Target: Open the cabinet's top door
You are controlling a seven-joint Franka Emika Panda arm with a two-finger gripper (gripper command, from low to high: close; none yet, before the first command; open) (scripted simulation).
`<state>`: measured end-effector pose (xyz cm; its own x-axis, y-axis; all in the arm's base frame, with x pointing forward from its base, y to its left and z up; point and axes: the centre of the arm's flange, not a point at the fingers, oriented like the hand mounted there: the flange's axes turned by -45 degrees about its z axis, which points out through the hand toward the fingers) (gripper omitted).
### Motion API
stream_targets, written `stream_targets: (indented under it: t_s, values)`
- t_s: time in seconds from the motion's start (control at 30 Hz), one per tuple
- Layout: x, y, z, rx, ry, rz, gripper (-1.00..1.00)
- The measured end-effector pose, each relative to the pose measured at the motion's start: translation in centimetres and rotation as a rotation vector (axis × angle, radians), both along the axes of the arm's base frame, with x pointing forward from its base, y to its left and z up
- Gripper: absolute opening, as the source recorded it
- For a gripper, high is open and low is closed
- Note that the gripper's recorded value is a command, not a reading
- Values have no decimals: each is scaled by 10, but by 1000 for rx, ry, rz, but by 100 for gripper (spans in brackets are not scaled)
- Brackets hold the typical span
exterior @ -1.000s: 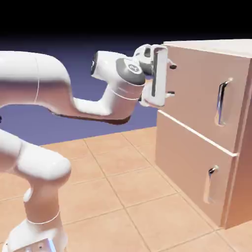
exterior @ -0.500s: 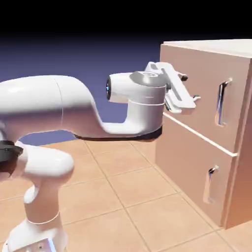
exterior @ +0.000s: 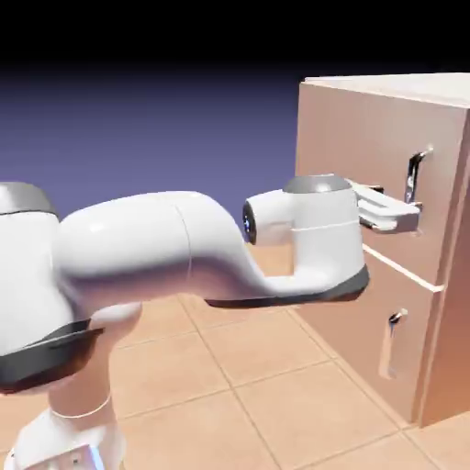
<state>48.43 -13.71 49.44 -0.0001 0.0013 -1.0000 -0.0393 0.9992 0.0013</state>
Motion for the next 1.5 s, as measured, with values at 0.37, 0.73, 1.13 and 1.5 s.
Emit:
stream_targets:
  t_s: [0.37, 0.73, 1.13, 1.5]
  values:
    - [-46, 19, 0, 0, 0, -122, -100]
    - [-97, 44, 0, -2, -1, -240, -100]
    - [-184, 106, 0, -2, 0, -462, -100]
    - [-234, 159, 0, -2, 0, -614, -100]
